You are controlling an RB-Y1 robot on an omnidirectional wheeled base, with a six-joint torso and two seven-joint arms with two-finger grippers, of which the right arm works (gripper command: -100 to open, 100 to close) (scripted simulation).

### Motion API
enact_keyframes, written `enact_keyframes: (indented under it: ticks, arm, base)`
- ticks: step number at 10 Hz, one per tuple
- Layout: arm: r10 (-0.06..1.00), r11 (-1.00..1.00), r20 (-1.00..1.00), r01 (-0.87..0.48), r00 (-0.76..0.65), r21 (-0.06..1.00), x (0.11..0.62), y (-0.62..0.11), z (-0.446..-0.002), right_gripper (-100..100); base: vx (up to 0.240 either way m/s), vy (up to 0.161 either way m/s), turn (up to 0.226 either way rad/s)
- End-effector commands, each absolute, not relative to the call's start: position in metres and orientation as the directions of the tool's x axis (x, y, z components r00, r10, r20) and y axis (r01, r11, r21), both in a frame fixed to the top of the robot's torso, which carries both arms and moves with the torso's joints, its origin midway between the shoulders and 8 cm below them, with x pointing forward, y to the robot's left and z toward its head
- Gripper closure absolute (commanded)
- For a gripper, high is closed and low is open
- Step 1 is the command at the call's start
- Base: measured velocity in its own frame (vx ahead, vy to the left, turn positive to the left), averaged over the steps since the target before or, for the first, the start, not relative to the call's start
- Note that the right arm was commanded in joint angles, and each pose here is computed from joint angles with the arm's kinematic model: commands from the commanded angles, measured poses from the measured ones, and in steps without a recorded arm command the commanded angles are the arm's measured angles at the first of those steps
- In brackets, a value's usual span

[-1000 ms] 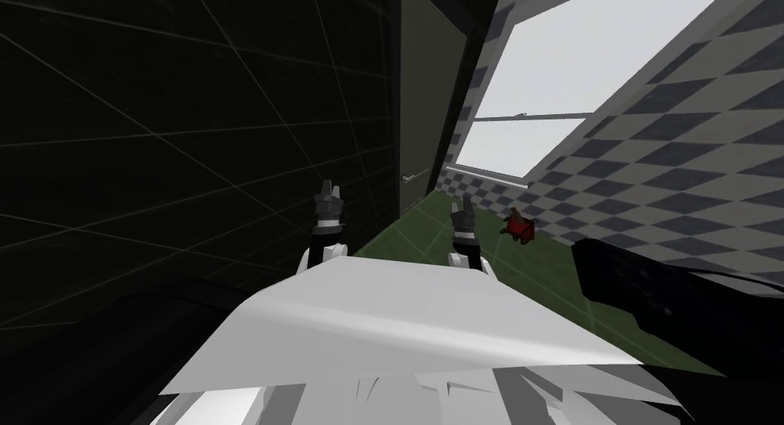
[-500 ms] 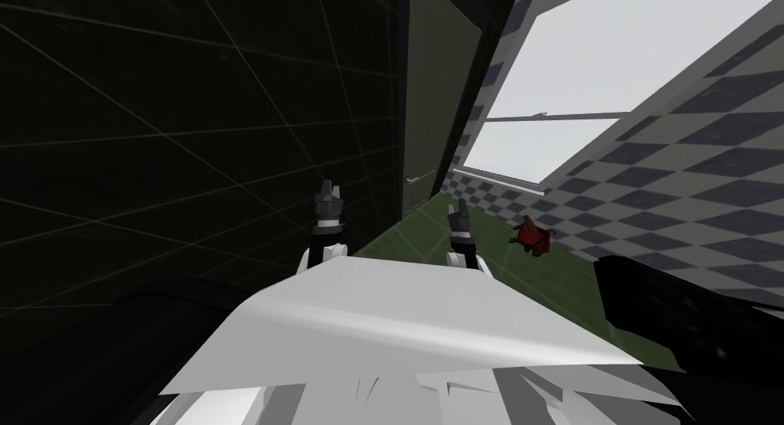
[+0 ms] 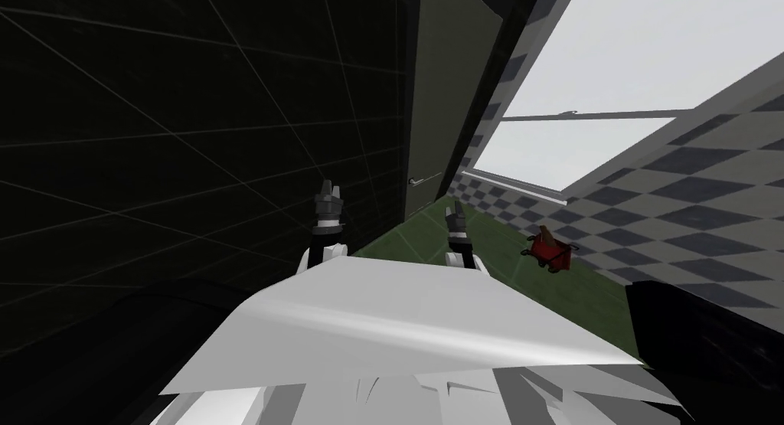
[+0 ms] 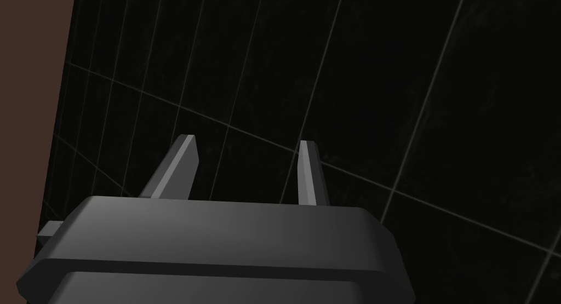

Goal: Pull the door open

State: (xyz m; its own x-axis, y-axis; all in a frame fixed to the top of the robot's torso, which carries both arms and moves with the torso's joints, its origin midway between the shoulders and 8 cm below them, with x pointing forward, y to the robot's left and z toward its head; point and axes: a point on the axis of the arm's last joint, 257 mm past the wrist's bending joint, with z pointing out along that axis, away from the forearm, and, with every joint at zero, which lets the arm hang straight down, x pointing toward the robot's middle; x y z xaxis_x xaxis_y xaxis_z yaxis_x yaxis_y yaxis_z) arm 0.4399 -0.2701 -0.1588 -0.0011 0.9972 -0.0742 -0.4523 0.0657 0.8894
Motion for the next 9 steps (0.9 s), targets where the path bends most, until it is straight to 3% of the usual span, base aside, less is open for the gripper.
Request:
enact_keyframes:
  ticks: [1, 9]
  arm:
    - [0.997, 0.060, -0.070, -0.438, -0.007, 0.897, 0.443, -0.270, -0.169, -100]
    - [0.998, 0.039, -0.054, -0.362, -0.030, 0.931, 0.460, -0.273, -0.217, -100]
  base:
    - [0.071, -0.063, 0.126]
    - [0.073, -0.075, 0.147]
